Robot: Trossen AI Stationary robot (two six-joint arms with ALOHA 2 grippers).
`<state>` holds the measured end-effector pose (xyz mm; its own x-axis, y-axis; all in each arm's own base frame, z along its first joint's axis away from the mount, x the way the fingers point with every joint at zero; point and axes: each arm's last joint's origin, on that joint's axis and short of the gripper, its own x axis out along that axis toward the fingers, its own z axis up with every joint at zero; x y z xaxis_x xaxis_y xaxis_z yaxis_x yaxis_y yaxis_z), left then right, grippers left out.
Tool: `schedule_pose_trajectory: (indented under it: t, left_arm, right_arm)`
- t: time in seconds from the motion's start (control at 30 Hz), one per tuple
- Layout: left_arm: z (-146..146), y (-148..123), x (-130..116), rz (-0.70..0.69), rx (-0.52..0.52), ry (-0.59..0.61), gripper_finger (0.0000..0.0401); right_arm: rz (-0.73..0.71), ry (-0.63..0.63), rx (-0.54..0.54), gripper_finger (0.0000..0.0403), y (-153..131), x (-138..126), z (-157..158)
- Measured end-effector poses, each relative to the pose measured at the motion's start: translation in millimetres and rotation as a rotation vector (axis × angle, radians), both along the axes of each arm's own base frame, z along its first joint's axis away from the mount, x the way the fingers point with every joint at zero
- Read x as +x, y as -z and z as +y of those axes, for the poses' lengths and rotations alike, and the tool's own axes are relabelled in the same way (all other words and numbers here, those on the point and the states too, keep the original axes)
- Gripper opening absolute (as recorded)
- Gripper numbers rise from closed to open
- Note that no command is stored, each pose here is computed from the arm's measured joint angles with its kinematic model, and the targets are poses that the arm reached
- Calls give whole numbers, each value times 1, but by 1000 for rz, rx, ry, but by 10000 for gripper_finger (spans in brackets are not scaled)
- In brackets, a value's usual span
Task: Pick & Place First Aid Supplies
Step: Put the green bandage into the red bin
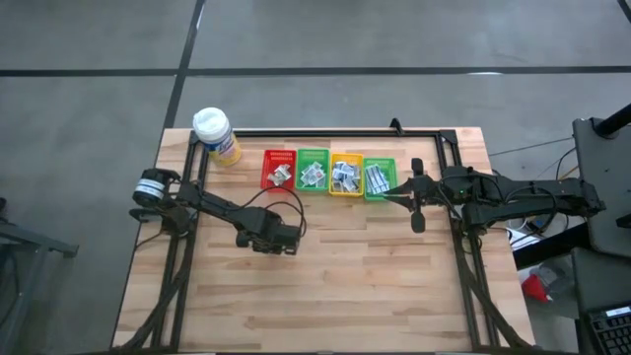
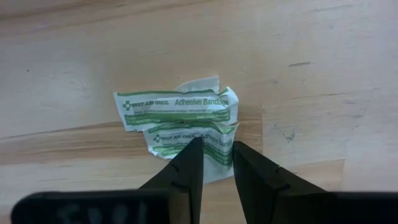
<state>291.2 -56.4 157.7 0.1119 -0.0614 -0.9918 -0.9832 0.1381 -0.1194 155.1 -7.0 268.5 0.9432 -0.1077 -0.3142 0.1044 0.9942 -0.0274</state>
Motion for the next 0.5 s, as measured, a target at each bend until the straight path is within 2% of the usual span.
schedule_pose_trajectory:
  t: [0.5]
  left_arm:
    - [1, -9, -5, -6, 14, 15, 81]
  right_arm:
    - [-1, 0, 0, 52, 0, 0, 0]
